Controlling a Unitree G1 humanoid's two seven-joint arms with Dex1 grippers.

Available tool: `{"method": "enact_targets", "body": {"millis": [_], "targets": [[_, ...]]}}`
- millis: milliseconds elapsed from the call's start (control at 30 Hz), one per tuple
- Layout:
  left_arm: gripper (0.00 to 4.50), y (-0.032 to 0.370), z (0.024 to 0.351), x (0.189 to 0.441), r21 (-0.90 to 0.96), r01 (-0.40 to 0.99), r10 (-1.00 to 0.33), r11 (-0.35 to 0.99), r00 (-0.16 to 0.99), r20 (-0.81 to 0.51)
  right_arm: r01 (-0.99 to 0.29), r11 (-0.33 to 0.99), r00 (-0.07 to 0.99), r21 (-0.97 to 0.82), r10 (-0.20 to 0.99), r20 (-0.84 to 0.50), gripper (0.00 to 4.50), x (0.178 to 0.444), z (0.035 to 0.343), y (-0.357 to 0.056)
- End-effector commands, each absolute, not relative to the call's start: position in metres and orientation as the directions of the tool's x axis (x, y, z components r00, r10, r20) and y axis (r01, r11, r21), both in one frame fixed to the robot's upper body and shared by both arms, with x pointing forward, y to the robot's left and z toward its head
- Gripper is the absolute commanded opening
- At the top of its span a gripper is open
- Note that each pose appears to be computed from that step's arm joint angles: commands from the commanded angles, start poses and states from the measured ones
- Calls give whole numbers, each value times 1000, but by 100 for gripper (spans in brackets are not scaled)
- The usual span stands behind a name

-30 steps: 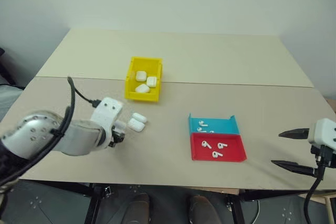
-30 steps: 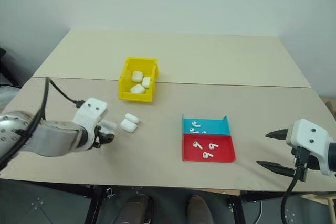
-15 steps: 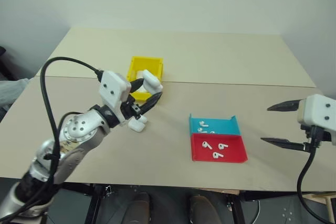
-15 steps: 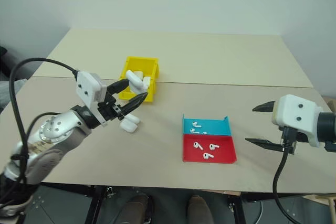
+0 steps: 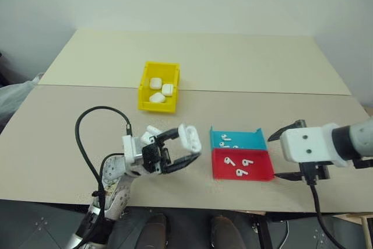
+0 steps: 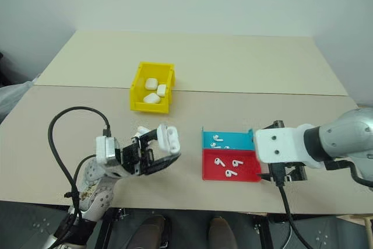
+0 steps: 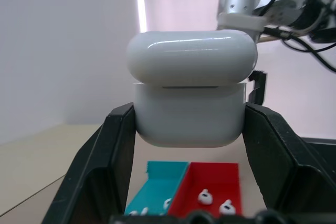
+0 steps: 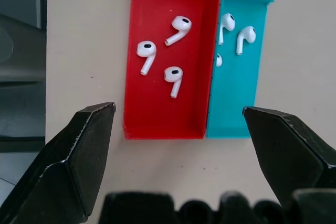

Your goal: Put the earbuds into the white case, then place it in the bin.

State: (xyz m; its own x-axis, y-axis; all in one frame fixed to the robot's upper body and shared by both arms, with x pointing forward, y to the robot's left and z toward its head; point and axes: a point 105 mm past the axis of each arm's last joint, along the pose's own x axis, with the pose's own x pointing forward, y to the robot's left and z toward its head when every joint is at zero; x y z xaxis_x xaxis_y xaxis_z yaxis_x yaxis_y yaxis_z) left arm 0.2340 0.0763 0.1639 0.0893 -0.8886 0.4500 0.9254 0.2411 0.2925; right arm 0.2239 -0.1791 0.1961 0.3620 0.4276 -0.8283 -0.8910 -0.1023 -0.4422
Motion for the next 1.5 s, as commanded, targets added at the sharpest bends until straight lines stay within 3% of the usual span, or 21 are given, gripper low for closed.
{"method": "enact_targets", "body": {"millis": [33,167,233,400,933,1500], "targets": [[277,83,176,224,361,910,-892,206,23,451,-879,-157,355,-451,416,-837,432,222,192,-171],[277,89,179,221,392,896,-909,209,31,415,-868,-217,344,-447,386,-856,327,224,176,-166],[277,91,180,220,403,888,-911,220,39,411,-872,-209,344,-443,383,-857,327,229,172,-162],[277,100,178,214,389,892,-919,230,68,387,-869,-240,328,-432,376,-867,211,236,161,-152],[277,113,158,206,387,894,-949,227,114,293,-900,-251,264,-357,339,-903,211,253,127,-135],[277,112,156,206,384,886,-949,261,163,268,-913,-245,239,-326,324,-915,211,257,116,-133]]}}
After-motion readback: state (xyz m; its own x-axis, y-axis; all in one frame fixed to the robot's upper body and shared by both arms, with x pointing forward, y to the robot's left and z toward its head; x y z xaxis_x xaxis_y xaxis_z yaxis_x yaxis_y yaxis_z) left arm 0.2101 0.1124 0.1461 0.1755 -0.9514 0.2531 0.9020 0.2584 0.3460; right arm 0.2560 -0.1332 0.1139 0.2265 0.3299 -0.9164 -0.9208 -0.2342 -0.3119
